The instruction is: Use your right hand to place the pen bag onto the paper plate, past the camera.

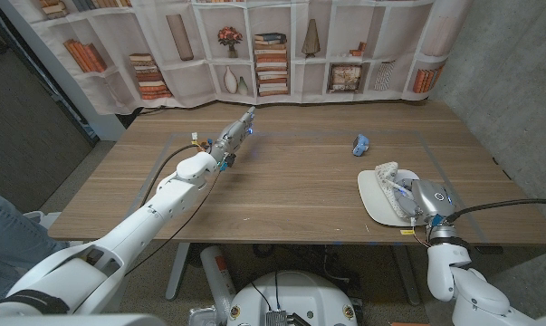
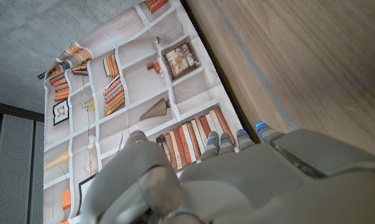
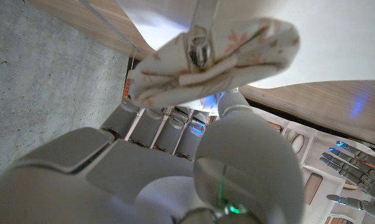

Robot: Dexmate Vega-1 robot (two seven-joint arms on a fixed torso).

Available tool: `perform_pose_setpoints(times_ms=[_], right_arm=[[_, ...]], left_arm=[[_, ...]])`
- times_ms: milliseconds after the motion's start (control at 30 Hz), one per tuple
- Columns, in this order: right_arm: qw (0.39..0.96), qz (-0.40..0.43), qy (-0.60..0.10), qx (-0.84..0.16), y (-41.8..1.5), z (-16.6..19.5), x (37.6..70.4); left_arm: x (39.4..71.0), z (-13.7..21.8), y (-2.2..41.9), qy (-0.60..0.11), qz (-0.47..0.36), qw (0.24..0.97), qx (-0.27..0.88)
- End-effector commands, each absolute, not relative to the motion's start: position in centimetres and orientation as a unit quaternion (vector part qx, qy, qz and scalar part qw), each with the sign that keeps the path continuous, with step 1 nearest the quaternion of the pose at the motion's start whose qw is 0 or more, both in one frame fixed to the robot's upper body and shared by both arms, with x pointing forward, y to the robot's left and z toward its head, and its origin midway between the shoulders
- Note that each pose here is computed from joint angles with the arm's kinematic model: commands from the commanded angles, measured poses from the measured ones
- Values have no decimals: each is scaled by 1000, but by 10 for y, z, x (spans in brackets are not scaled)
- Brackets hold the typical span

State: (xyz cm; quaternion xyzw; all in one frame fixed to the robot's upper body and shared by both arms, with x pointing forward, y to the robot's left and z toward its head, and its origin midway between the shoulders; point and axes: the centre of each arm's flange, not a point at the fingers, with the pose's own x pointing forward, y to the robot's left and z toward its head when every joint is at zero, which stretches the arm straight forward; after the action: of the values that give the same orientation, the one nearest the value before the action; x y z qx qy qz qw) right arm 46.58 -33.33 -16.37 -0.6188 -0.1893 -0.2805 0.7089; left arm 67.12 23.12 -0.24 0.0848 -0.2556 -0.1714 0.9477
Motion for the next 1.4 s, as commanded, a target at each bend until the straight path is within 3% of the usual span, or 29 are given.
perform_pose_setpoints(times_ms=[33, 1400], right_arm=[[715, -277, -176, -618, -335, -166, 471], [731, -268, -157, -607, -334, -171, 465]], left_arm=[[674, -5, 231, -251, -171, 949, 85], [671, -16, 232, -244, -173, 951, 83]])
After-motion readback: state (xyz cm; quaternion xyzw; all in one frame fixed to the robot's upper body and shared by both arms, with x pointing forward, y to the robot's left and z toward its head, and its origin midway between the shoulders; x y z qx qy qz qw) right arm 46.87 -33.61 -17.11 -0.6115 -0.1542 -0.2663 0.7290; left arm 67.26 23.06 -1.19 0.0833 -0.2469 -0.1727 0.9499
